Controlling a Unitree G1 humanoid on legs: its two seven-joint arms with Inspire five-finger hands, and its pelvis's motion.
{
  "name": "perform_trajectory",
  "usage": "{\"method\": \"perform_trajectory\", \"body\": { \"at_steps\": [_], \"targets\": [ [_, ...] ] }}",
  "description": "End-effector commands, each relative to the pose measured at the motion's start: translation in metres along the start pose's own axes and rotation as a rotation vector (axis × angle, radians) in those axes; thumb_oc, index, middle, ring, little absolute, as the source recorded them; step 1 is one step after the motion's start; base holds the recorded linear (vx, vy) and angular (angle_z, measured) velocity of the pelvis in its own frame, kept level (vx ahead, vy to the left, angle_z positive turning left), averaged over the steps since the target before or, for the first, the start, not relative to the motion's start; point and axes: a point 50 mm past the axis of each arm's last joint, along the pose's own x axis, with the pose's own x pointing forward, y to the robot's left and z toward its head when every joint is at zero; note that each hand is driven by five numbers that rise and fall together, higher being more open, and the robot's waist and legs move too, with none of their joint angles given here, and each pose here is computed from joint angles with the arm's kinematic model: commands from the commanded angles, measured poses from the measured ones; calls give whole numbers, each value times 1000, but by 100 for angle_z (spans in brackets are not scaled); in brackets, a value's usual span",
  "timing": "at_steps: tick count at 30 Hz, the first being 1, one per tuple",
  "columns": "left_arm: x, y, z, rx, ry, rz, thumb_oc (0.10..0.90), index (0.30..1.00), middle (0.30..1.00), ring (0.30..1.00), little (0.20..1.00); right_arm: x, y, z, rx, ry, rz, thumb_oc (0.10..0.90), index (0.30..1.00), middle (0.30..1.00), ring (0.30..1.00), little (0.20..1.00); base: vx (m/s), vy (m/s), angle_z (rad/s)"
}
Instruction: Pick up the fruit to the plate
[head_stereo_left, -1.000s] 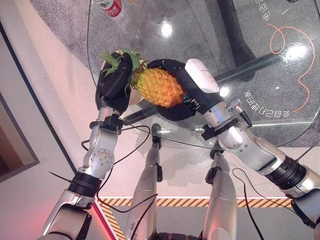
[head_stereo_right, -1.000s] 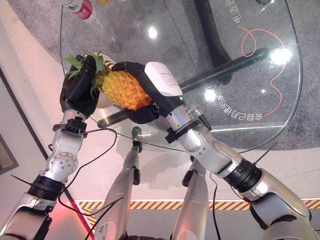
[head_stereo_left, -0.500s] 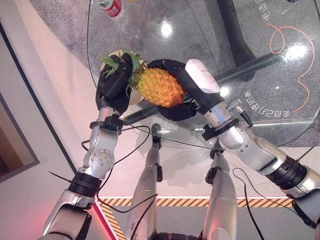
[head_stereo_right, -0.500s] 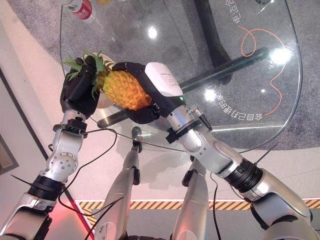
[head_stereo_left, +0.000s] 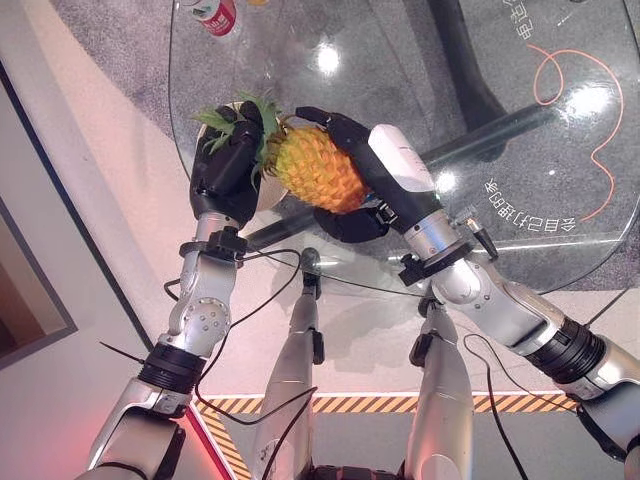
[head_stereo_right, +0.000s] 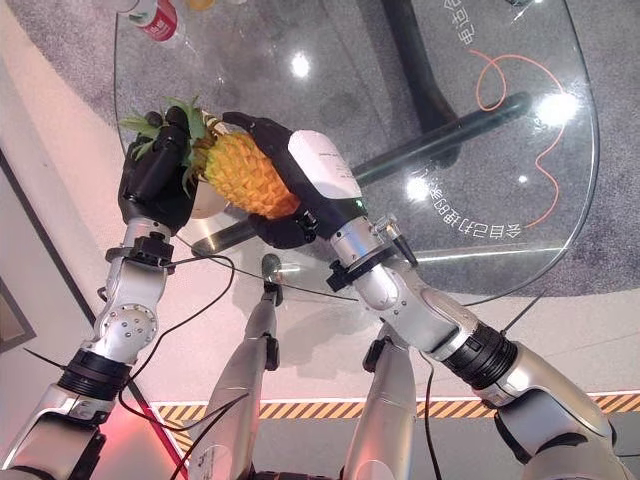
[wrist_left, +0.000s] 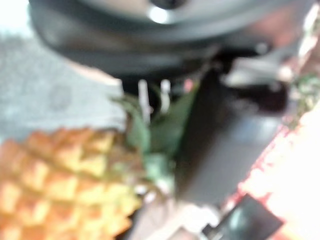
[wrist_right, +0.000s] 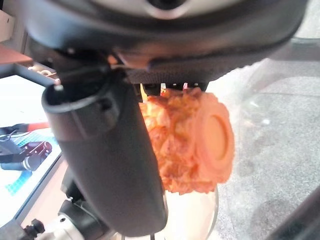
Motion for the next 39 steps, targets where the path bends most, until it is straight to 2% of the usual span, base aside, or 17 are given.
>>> {"method": "perform_trajectory", "body": {
  "at_steps": [1,16,39],
  "targets": [
    [5,-68,18,-65,-156,-341,100,300,300,300,200,19,-44,48,51,-257,-253,800,900,900,900,900,0,0,0],
    [4,-61,29,124,-249,-242,100,300,300,300,200,16,-48,46,48,-241,-305,800,900,900,900,900,0,0,0],
    [7,-48,33,137,-294,-99,100,300,300,300,200,19,-51,52,58,-284,-324,800,900,900,900,900,0,0,0]
  ]
}}
